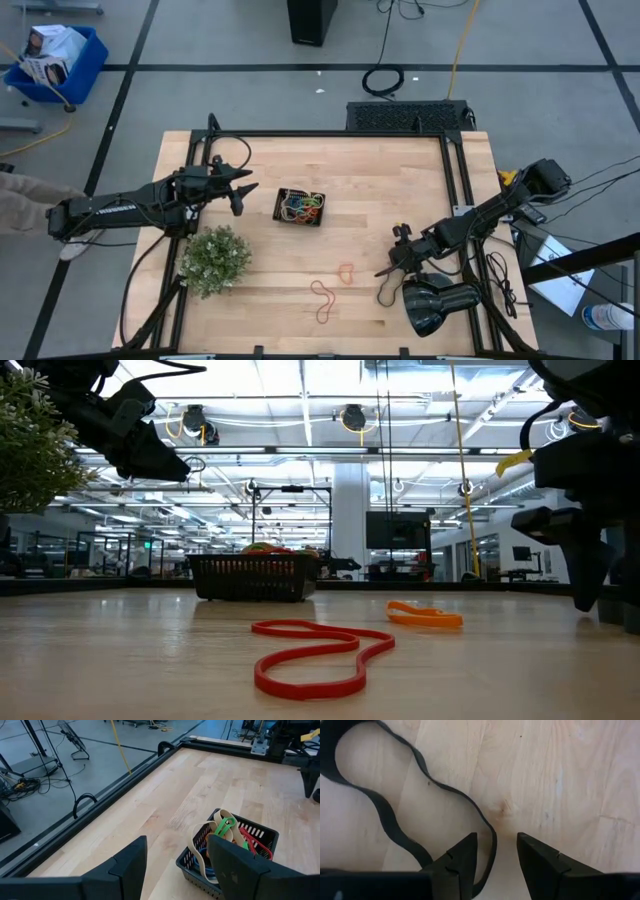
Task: Pick and place rubber bands into bin
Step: Put the black rubber band into the black bin
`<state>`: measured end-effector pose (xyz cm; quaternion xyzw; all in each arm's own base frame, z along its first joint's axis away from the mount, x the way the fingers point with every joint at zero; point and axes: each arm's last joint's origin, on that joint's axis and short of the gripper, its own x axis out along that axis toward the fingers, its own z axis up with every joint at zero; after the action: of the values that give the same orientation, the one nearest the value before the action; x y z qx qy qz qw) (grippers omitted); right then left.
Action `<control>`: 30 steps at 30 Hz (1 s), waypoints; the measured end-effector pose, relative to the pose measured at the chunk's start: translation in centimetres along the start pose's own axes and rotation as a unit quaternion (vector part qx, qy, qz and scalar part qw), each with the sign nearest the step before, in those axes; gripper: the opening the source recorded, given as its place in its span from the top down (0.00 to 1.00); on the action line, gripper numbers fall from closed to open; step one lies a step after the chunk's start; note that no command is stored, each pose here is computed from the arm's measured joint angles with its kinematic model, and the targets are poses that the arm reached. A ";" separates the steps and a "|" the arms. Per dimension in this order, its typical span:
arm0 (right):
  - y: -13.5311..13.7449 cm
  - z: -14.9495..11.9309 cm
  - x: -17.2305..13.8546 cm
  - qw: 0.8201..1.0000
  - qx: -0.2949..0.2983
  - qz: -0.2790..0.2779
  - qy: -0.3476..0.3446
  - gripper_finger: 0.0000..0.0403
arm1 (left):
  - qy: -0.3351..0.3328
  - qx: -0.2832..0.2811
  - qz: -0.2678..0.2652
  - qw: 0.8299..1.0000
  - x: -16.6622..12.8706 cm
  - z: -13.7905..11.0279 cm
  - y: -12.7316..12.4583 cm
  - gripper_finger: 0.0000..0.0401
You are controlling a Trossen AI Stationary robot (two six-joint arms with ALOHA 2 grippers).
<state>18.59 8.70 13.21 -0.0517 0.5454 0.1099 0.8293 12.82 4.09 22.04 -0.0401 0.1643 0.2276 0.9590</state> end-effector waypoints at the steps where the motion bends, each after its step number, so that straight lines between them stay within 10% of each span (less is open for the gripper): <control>1: 0.0 0.0 0.0 1.000 -0.007 -0.002 0.001 0.67 | 0.000 0.000 0.000 1.000 0.0 0.0 0.0 0.46; 16: -0.1 -0.7 0.3 1.000 -0.026 -0.001 0.007 0.98 | 0.000 0.001 0.000 1.000 0.0 0.0 0.0 0.46; 30: -0.9 0.9 -0.9 0.985 -0.063 -0.126 -0.103 1.00 | 0.000 0.002 0.000 1.000 0.0 0.0 0.0 0.46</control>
<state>19.21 7.90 14.38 -0.1609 0.4381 0.0432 0.8834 12.83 4.09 22.03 -0.0382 0.1648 0.2273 0.9590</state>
